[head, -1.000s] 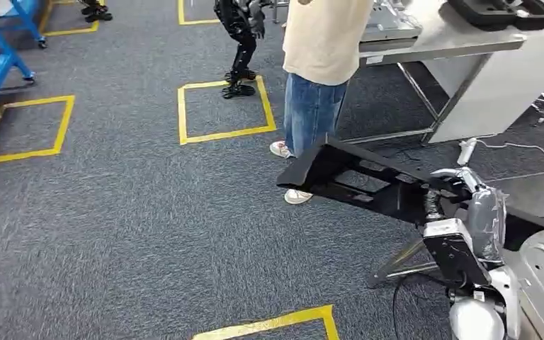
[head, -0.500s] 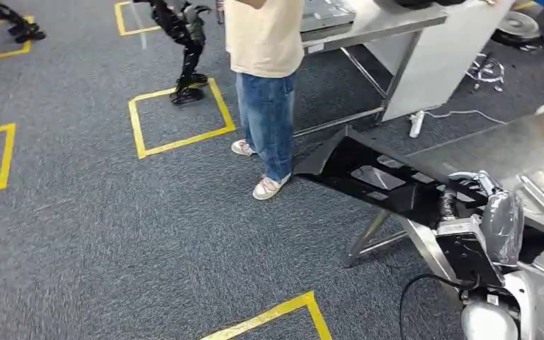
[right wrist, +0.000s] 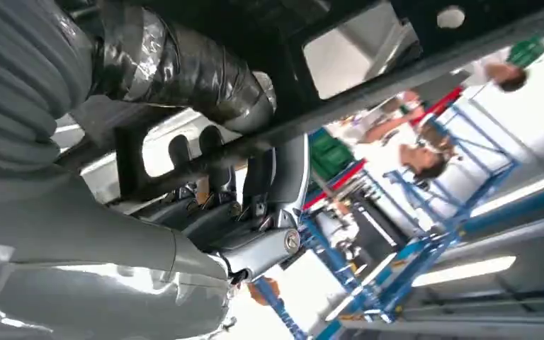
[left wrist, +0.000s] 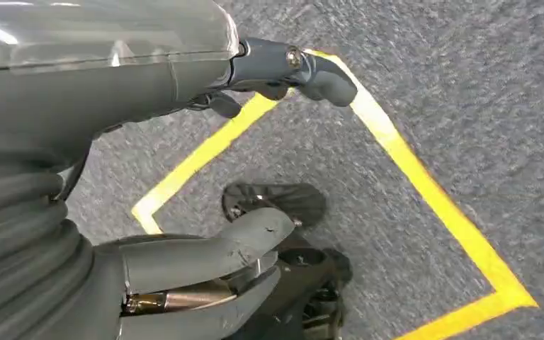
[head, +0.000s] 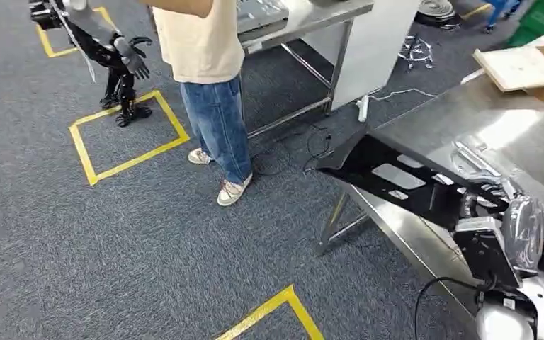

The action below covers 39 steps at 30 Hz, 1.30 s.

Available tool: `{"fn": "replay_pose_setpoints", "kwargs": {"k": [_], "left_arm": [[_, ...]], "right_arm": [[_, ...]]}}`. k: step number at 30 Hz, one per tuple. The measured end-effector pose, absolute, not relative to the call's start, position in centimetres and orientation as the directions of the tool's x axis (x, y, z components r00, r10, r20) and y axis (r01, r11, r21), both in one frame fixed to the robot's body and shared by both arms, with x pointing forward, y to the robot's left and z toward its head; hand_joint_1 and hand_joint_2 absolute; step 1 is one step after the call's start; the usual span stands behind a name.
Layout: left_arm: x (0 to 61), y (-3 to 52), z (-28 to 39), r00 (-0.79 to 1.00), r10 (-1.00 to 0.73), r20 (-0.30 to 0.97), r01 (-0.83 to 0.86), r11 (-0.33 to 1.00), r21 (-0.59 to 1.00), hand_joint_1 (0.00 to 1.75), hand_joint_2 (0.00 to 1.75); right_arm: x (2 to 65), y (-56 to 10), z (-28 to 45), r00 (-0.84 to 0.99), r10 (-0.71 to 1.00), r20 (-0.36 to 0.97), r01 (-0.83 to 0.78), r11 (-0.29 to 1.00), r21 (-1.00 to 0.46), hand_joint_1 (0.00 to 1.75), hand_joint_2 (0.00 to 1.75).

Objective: Take the parts from the cabinet and place them on the table.

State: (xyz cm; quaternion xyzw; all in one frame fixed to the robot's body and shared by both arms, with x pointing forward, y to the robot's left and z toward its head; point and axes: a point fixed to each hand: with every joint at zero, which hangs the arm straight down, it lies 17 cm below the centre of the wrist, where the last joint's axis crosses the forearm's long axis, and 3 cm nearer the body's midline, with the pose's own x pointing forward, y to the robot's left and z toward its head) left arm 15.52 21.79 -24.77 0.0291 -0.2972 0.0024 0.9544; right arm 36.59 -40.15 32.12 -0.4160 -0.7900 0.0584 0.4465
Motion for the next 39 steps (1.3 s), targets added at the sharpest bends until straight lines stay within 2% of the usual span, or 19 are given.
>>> {"fn": "replay_pose_setpoints", "kwargs": {"k": [31,39], "left_arm": [[15.5,21.5,-24.8,0.824,-0.021,0.566,-0.008,0.999,0.049,0.0,1.75],[15.5,21.4,-24.8,0.824,-0.026,0.566,-0.001,0.999,0.049,0.0,1.75]], "right_arm": [[35.6,-50.7,28.4,0.075,0.785,0.614,0.671,0.416,-0.614,1.75,1.75],[35.9,-53.3,27.4,0.203,0.813,0.546,0.641,0.311,-0.701,1.75,1.75]]}}
